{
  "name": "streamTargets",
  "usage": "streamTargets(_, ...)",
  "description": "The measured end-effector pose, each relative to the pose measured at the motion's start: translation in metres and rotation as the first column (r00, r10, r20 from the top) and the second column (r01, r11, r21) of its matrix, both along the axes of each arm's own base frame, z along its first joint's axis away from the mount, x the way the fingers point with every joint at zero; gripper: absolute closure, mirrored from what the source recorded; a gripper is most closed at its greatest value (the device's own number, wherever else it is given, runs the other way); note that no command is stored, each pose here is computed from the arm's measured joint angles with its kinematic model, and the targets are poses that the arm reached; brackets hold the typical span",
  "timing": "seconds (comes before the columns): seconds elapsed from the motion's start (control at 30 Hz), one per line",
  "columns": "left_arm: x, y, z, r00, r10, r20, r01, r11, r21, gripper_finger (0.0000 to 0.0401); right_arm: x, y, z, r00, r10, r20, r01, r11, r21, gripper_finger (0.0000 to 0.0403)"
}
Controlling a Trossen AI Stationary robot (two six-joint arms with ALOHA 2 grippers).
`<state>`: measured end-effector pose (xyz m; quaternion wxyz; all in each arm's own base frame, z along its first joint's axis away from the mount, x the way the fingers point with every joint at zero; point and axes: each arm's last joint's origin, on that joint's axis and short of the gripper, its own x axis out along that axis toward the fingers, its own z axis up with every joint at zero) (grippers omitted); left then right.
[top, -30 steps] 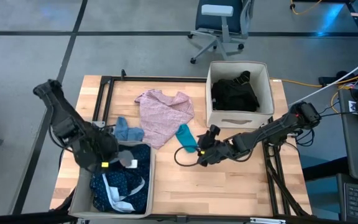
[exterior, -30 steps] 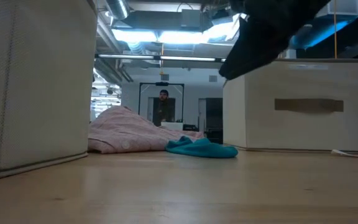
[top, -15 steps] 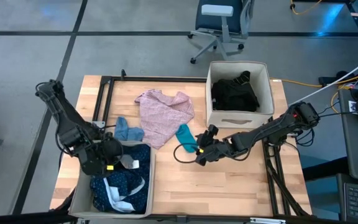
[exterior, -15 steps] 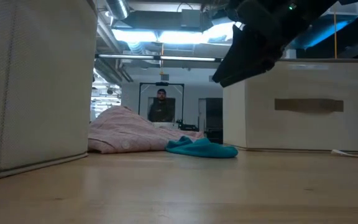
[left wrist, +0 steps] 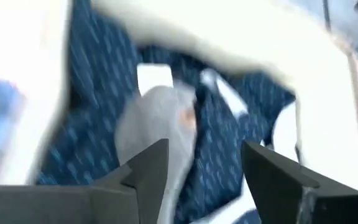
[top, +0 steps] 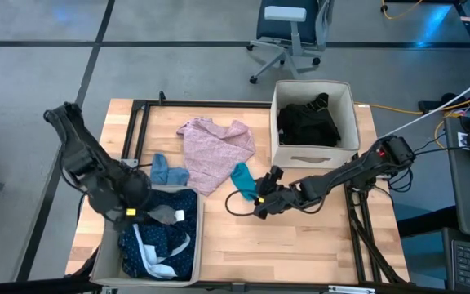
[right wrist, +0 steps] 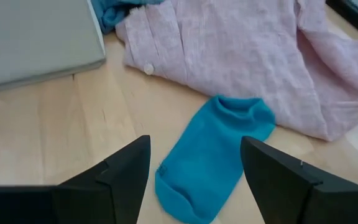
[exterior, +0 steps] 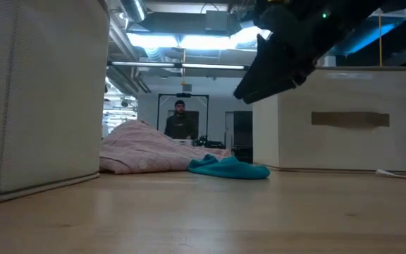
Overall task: Sort clothes
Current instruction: Put the blue sock into the bottom white laundry organizer
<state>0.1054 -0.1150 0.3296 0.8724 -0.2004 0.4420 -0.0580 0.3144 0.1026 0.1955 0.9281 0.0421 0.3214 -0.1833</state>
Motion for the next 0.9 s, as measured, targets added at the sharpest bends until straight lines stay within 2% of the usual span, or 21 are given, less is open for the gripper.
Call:
streamTargets(0.13, 0.0, 0.008, 0.01, 0.977, 0.038, 0.209, -0.063, 0.991, 0.117, 0.0208, 0.005, 0.002, -0.013, 1.0, 0.0, -0.026, 0.0, 1.0, -0.01, 0.0155)
streamTargets(0.27, 0.007, 0.006, 0.007, 0.946, 0.041, 0.322, -0.12, 0.966, 0.228, 0.0208, 0.01, 0.004, -0.029, 0.999, -0.005, -0.047, 0.004, 1.0, -0.024, 0.0155)
streamTargets(0.33, 0.011, 0.003, 0.002, 0.939, 0.025, 0.343, -0.124, 0.955, 0.269, 0.0208, 0.012, 0.001, -0.036, 0.997, -0.031, -0.064, 0.028, 0.998, -0.054, 0.0155)
streamTargets(0.5, 0.018, -0.005, -0.012, 0.939, 0.011, 0.345, -0.12, 0.947, 0.297, 0.0208, 0.018, -0.01, -0.054, 0.991, -0.075, -0.109, 0.067, 0.995, -0.074, 0.0155)
streamTargets(0.73, 0.021, -0.01, -0.018, 0.945, 0.013, 0.325, -0.121, 0.942, 0.313, 0.0208, 0.024, -0.02, -0.071, 0.976, 0.035, -0.214, -0.014, 0.995, 0.095, 0.0155)
streamTargets(0.9, 0.022, -0.01, -0.018, 0.946, 0.006, 0.324, -0.116, 0.939, 0.323, 0.0208, 0.024, -0.019, -0.071, 0.969, 0.097, -0.229, -0.067, 0.988, 0.136, 0.0155)
